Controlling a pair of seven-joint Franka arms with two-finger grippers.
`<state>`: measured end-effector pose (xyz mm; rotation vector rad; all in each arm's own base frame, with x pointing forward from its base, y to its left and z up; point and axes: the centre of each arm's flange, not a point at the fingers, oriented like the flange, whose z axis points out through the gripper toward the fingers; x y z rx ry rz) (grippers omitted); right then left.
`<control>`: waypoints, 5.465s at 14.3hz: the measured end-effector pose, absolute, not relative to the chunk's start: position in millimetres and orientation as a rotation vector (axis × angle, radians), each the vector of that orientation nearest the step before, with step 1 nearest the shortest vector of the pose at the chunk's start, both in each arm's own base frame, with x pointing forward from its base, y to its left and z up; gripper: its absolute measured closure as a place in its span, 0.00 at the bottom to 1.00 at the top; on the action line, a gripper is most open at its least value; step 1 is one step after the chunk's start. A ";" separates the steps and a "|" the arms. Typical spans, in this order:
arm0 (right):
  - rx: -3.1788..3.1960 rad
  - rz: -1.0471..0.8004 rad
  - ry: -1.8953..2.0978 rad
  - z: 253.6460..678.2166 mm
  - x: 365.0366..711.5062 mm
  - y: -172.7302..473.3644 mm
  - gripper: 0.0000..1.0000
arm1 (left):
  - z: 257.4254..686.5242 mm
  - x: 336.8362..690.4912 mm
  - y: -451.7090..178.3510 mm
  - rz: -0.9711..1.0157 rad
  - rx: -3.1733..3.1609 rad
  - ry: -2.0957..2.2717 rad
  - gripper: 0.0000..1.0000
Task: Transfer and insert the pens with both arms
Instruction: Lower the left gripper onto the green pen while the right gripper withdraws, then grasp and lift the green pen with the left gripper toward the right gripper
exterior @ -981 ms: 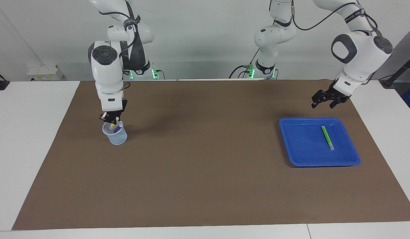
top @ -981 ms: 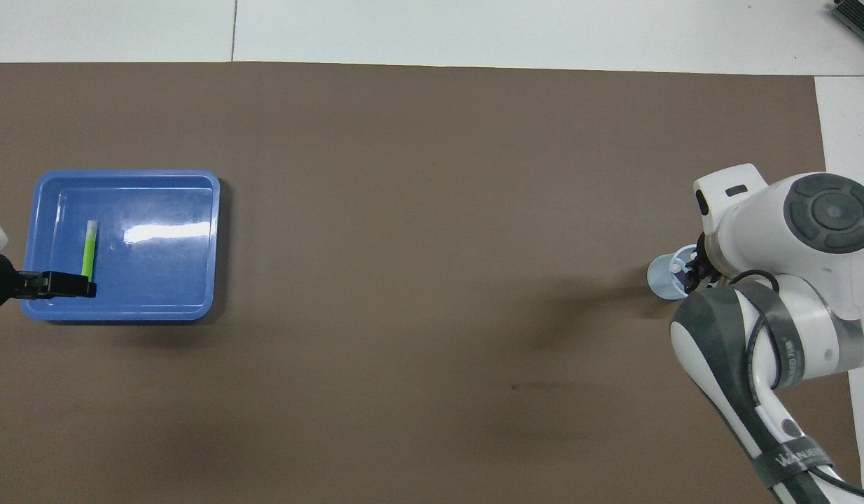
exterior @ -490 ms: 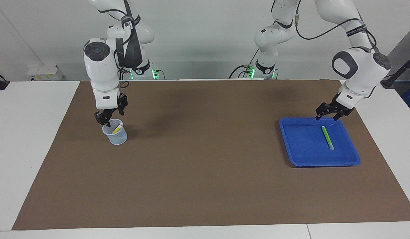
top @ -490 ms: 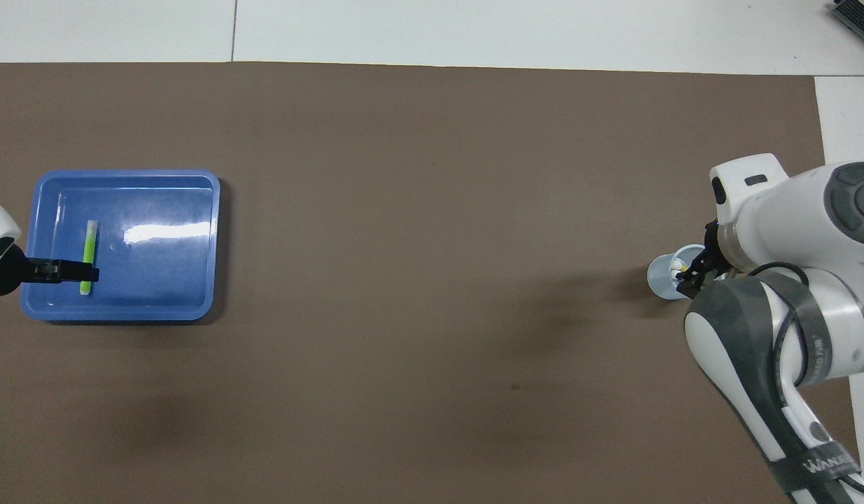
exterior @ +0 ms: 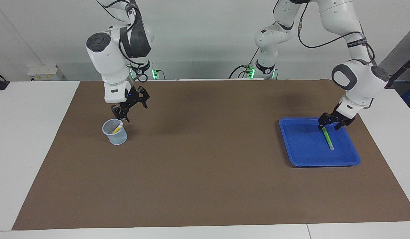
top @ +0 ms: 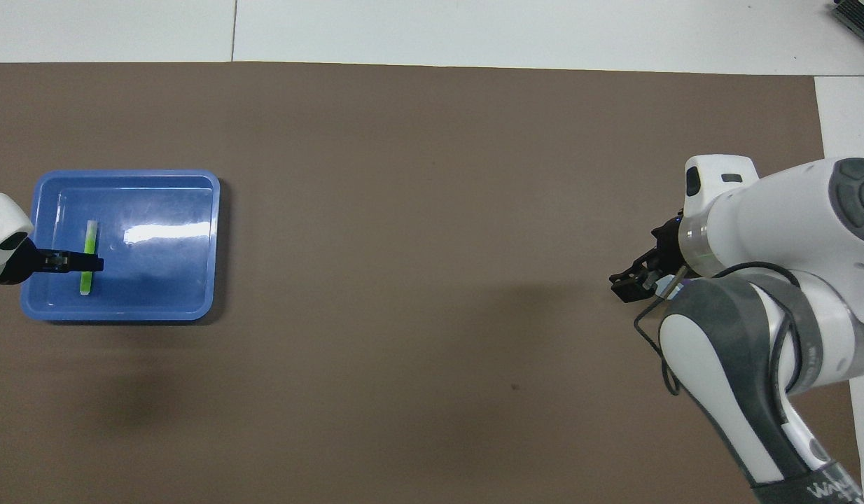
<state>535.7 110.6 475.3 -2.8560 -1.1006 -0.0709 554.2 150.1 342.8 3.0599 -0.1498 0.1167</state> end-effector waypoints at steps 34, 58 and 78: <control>-2.690 0.063 0.218 489.1 499.2 251.9 0.00 | 299.7 583.1 161.7 0.189 3.066 -0.178 0.83; -2.689 0.063 0.223 489.1 499.8 250.7 0.00 | 482.0 585.9 40.6 0.166 2.784 1.113 0.83; -2.572 0.118 0.319 490.6 503.4 246.2 0.00 | 578.5 508.4 -150.1 0.077 2.291 1.861 0.83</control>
